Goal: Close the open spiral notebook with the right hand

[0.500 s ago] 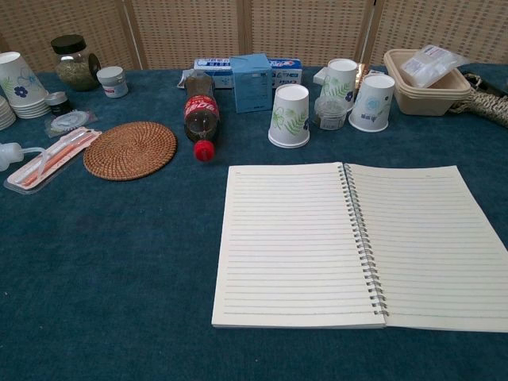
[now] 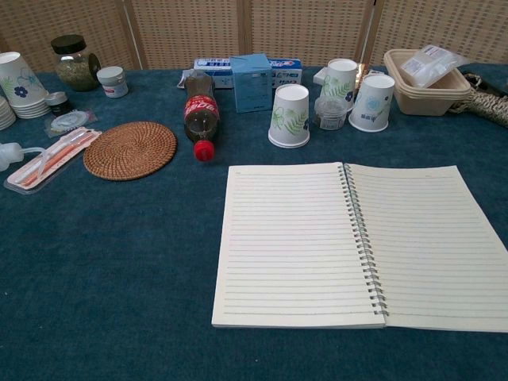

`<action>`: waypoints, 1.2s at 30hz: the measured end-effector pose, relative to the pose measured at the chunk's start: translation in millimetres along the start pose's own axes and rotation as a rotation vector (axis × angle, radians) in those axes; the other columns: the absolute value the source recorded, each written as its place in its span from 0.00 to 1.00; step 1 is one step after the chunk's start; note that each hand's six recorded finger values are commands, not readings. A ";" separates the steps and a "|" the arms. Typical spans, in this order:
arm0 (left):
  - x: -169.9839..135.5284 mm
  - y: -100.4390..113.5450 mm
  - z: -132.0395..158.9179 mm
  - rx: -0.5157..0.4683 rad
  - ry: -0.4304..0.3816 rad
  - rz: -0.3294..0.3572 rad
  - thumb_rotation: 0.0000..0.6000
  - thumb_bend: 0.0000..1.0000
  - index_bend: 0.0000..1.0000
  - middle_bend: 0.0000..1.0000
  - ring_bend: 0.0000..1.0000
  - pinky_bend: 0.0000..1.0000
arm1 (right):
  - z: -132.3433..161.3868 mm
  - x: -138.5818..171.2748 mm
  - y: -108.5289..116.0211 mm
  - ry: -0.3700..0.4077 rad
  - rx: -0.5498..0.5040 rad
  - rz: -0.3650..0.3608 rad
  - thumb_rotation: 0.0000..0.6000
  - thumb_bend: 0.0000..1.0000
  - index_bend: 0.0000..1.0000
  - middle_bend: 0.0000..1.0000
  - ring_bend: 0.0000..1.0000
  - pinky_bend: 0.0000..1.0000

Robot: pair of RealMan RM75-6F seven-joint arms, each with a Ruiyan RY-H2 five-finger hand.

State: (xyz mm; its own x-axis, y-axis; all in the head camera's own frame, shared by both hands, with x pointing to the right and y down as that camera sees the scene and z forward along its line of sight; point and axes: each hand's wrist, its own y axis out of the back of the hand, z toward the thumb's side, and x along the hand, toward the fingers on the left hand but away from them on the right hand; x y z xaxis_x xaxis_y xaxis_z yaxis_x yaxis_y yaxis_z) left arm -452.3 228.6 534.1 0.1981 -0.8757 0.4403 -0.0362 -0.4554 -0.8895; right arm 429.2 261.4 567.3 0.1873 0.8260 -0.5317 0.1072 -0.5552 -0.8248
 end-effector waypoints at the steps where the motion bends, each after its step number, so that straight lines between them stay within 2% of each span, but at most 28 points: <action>1: -0.3 0.7 0.3 0.000 -0.001 0.001 1.00 0.07 0.00 0.00 0.00 0.04 | 3.6 -0.9 -1.0 0.018 -0.011 0.015 0.96 0.00 0.00 0.00 0.00 0.00; 9: -4.9 -1.2 2.0 -0.011 -0.009 -0.009 1.00 0.07 0.00 0.00 0.00 0.04 | 36.3 -21.6 -12.4 0.160 -0.050 0.131 0.90 0.01 0.00 0.03 0.00 0.00; 16: -7.9 0.9 0.3 0.001 0.000 -0.006 1.00 0.07 0.00 0.00 0.00 0.04 | 61.0 -47.5 -25.3 0.216 -0.077 0.230 0.82 0.03 0.00 0.05 0.00 0.03; 36: -4.9 1.6 1.0 0.011 0.024 -0.031 1.00 0.07 0.00 0.00 0.00 0.04 | 125.2 -109.4 -58.9 0.310 -0.039 0.388 0.82 0.05 0.00 0.08 0.04 0.07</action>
State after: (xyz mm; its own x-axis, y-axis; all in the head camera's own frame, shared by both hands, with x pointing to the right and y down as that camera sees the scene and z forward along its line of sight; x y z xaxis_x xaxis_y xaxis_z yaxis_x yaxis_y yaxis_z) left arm -452.3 232.3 530.4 0.1755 -0.8647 0.4707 -0.0199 -0.4811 -0.8765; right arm 280.1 215.9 649.9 0.5019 0.4933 -0.7105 0.0077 -0.8239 -0.5666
